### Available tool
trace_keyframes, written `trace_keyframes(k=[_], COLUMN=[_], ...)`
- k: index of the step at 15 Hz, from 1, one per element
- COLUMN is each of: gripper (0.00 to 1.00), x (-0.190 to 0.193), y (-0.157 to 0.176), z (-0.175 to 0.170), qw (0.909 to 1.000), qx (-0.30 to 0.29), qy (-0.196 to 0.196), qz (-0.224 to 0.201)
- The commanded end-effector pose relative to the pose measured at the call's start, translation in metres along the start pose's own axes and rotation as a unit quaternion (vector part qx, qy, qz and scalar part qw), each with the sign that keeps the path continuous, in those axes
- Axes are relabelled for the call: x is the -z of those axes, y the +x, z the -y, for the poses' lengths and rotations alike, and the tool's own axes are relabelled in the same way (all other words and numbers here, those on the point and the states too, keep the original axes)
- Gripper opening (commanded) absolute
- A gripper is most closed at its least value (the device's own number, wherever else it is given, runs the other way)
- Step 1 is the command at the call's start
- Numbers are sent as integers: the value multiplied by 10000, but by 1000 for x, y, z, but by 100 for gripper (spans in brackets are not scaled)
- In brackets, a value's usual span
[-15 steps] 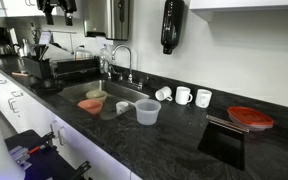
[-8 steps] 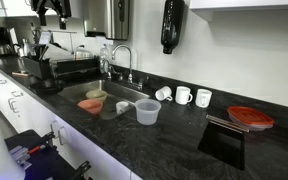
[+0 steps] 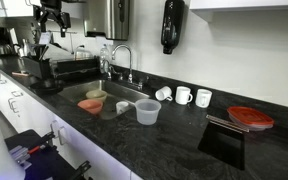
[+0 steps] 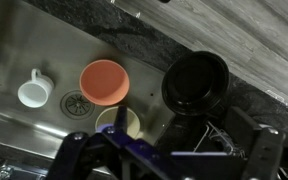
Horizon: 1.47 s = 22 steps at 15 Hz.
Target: Take a knife from the rack and put it in the cup in the sink
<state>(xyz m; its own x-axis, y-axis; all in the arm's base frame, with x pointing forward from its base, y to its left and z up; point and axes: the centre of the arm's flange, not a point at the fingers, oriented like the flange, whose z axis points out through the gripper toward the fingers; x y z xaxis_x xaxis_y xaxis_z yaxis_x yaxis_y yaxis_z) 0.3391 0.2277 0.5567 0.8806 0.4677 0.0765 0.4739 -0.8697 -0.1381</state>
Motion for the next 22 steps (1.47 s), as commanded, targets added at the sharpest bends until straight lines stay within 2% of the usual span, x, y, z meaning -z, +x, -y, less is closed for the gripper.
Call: trace_keyframes(k=[1, 2, 4, 10, 14, 18, 22], gripper=[100, 100, 100, 100, 100, 100, 100], x=[3, -4, -3, -2, -2, -6, -16], y=[37, 21, 31, 32, 57, 95, 125], z=[13, 11, 14, 14, 35, 78, 110], qw=[9994, 9999, 9998, 9998, 9991, 9972, 9975], qx=[329, 146, 202, 208, 393, 711, 643], qy=[-69, -19, -15, -16, 122, 174, 141], qz=[-10, -15, -10, -18, -97, -181, -251])
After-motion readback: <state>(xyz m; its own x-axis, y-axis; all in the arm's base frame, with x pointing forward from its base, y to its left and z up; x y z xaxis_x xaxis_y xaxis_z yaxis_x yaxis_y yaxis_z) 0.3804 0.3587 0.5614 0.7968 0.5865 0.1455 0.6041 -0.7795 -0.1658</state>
